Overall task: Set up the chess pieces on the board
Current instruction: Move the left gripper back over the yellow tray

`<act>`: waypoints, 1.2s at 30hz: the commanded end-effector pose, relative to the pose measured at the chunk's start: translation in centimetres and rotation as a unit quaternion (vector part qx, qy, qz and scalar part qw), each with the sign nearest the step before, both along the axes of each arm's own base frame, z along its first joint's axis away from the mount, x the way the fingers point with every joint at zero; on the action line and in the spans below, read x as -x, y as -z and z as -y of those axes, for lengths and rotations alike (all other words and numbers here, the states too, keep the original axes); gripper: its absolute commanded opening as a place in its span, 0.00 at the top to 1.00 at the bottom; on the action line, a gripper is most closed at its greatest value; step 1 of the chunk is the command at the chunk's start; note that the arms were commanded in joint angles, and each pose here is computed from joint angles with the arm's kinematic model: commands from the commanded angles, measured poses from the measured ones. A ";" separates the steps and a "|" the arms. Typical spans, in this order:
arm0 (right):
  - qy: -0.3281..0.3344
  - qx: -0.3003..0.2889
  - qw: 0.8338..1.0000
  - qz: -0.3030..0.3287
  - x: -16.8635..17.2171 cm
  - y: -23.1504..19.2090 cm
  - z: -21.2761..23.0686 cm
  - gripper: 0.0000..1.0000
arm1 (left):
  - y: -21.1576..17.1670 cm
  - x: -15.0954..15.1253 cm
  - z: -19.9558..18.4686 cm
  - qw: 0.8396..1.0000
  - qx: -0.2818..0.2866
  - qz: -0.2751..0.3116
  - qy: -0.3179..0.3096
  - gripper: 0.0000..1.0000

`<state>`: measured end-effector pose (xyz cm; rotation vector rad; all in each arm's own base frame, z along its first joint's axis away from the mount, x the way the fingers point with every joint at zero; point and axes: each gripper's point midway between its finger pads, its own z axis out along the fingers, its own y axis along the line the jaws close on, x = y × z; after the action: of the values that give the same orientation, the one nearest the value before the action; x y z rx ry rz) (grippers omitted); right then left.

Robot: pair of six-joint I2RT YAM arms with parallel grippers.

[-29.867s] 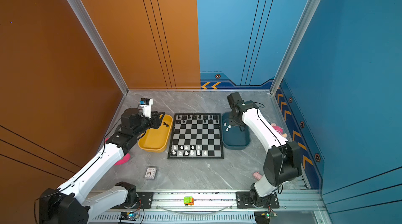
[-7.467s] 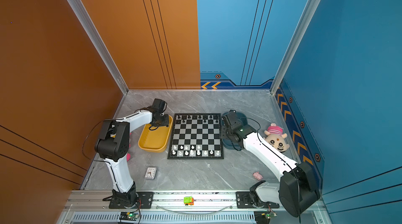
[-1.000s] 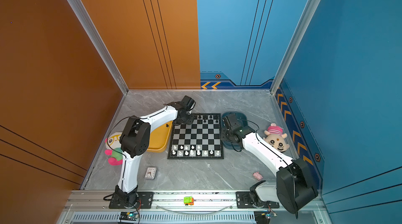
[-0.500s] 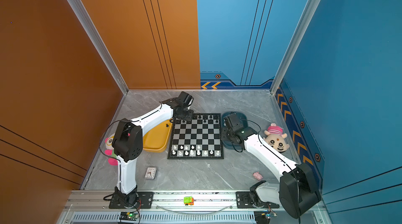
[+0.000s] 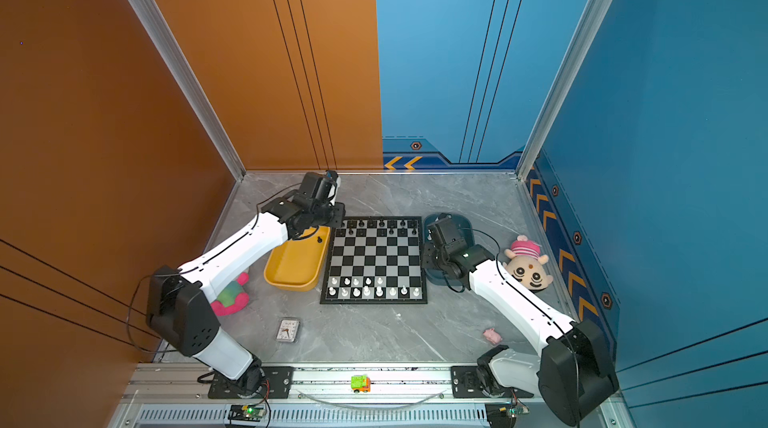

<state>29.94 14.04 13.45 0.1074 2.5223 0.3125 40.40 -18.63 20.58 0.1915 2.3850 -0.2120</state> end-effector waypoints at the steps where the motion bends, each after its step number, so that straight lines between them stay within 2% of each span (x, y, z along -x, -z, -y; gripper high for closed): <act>1: 0.005 0.006 1.000 -0.004 0.1 0.0 0.0 0.69 | 1.3 0.0 -3.6 0.998 -0.001 -0.006 -0.054 0.62; 5: -0.001 0.015 1.000 -0.006 -0.1 -0.2 -0.5 0.69 | 3.2 0.6 -6.8 0.995 0.005 -0.023 -0.095 0.62; 11: -0.003 0.020 1.000 -0.003 -0.3 -0.5 -0.7 0.69 | 5.7 0.7 -9.3 0.991 0.002 -0.047 -0.125 0.63; 27: -0.001 0.032 0.999 -0.011 -0.2 0.0 -0.6 0.69 | 12.9 -1.6 -9.2 0.983 -0.004 -0.131 -0.127 0.64; 36: -0.001 0.034 0.999 -0.014 -0.4 0.3 -0.6 0.69 | 14.4 -2.5 -8.8 0.981 -0.002 -0.146 -0.125 0.66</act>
<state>30.00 14.91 12.86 0.0690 2.5570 0.2617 42.02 -9.56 5.76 -0.1319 2.6807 -0.0851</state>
